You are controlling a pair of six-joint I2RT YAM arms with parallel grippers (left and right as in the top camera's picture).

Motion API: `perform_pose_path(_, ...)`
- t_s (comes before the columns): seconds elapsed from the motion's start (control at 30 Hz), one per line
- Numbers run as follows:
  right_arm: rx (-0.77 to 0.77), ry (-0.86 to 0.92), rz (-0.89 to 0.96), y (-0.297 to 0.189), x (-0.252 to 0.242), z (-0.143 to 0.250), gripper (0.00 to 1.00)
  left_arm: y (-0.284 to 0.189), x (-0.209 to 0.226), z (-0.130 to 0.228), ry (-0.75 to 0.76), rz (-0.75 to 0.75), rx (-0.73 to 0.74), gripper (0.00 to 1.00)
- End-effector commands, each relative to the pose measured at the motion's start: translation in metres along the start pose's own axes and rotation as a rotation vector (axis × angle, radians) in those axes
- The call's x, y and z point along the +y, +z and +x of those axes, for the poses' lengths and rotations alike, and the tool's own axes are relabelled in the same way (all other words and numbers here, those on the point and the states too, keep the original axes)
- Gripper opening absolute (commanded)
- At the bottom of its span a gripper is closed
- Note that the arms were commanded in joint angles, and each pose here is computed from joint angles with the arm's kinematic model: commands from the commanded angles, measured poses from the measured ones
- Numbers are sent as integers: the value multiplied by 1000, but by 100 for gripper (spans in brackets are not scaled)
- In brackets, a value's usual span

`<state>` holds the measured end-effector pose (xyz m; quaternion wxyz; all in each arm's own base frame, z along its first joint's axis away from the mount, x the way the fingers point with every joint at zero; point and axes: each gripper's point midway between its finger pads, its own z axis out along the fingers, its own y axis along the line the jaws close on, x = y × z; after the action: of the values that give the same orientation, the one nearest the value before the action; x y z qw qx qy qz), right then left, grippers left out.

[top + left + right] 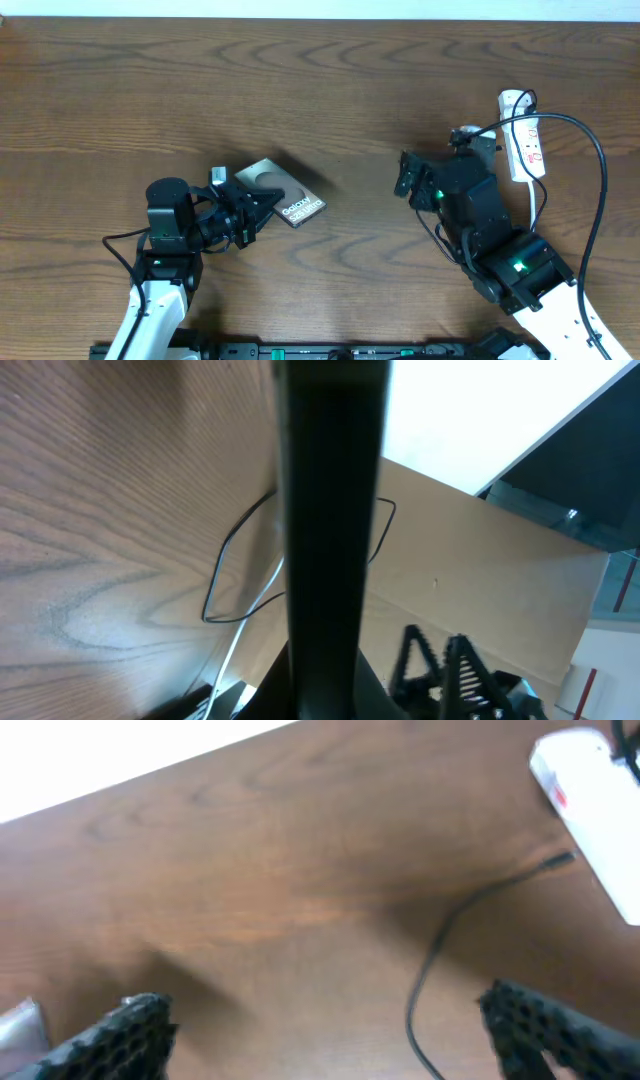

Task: Plug charger to phone and switch on socket
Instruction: 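Move the right gripper to the black cable and grasp it near the plug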

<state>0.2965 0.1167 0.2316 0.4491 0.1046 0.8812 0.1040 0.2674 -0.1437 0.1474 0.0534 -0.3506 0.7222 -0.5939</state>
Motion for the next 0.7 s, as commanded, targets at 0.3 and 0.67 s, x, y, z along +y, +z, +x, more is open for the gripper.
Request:
perform_pose_path(0.3, -68, 92, 414, 78, -56, 8, 77, -1, -6, 1, 39, 15, 6, 7)
perform_pose_path(0.67, 69, 298, 637, 162, -131, 68, 75, -1, -6, 0, 39, 15, 1, 7)
